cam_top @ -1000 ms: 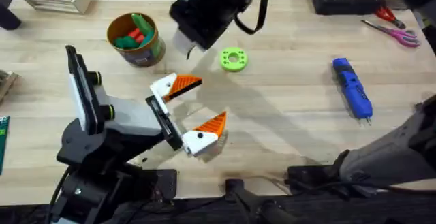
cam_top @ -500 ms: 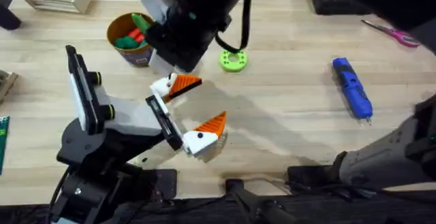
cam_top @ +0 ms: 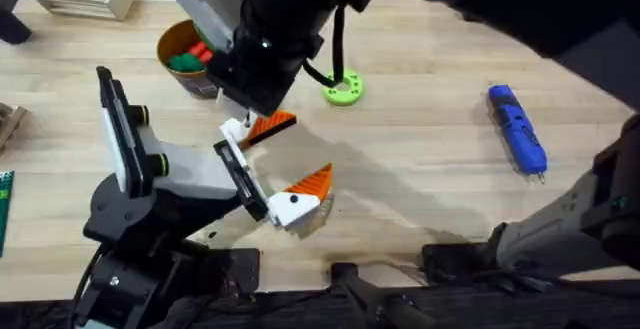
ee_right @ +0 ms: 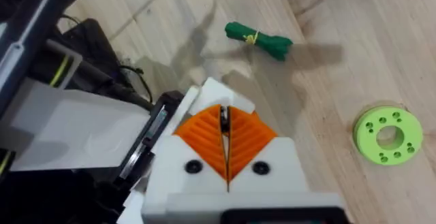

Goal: Pick up the gripper from the table and insert it into the empty holder that is missing its gripper. Then pick up a screw, insert it into the mounting hole, and use the screwdriver to tighten it. Finally, clean up the table by picking up the vegetable and placing it into the bucket.

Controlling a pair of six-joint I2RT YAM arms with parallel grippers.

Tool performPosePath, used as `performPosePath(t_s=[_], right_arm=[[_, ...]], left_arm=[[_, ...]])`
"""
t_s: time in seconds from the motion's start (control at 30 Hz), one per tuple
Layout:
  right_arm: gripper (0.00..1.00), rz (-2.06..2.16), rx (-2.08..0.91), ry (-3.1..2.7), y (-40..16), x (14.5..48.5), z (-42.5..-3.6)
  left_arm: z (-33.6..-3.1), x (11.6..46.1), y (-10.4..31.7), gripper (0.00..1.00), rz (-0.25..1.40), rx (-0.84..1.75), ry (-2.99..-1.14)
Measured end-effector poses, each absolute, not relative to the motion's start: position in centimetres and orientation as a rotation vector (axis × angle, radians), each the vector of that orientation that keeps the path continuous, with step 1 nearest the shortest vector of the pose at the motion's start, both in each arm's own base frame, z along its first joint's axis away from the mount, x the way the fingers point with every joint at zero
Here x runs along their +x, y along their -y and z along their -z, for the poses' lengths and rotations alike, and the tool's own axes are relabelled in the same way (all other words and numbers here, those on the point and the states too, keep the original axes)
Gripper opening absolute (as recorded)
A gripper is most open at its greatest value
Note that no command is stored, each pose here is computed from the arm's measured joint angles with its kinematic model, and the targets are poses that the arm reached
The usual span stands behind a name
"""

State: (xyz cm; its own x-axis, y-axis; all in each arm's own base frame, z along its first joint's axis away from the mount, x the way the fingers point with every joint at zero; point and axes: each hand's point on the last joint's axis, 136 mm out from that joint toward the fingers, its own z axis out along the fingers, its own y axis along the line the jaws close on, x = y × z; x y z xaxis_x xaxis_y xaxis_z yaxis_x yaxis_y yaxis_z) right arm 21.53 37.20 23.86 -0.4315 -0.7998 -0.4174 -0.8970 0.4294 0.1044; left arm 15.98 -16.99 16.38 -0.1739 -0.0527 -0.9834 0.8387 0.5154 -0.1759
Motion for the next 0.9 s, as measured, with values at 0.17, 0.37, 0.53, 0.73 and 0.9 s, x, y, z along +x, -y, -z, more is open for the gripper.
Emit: performPosePath(t_s=[0.17, 0.37, 0.53, 0.73, 0.9], right_arm=[[0.007, -0.451, -1.479, -2.381, -37.5, 21.1, -23.7], [0.007, -0.447, -1.486, -2.389, -37.6, 21.1, -23.3], [0.007, -0.439, -1.494, -2.401, -37.6, 21.1, -22.8], [0.007, -0.420, -1.514, -2.404, -37.5, 21.2, -22.4], [0.007, -0.418, -1.521, -2.395, -37.5, 21.2, -22.4]], left_arm=[[-16.4, 16.0, 17.0, 0.987, 0.919, 0.701, -1.547], [-16.4, 16.0, 17.0, 0.987, 0.919, 0.701, -1.546], [-16.4, 16.0, 17.0, 0.987, 0.919, 0.701, -1.546], [-16.4, 16.0, 17.0, 0.987, 0.923, 0.697, -1.549], [-16.4, 16.0, 17.0, 0.987, 0.923, 0.697, -1.549]])
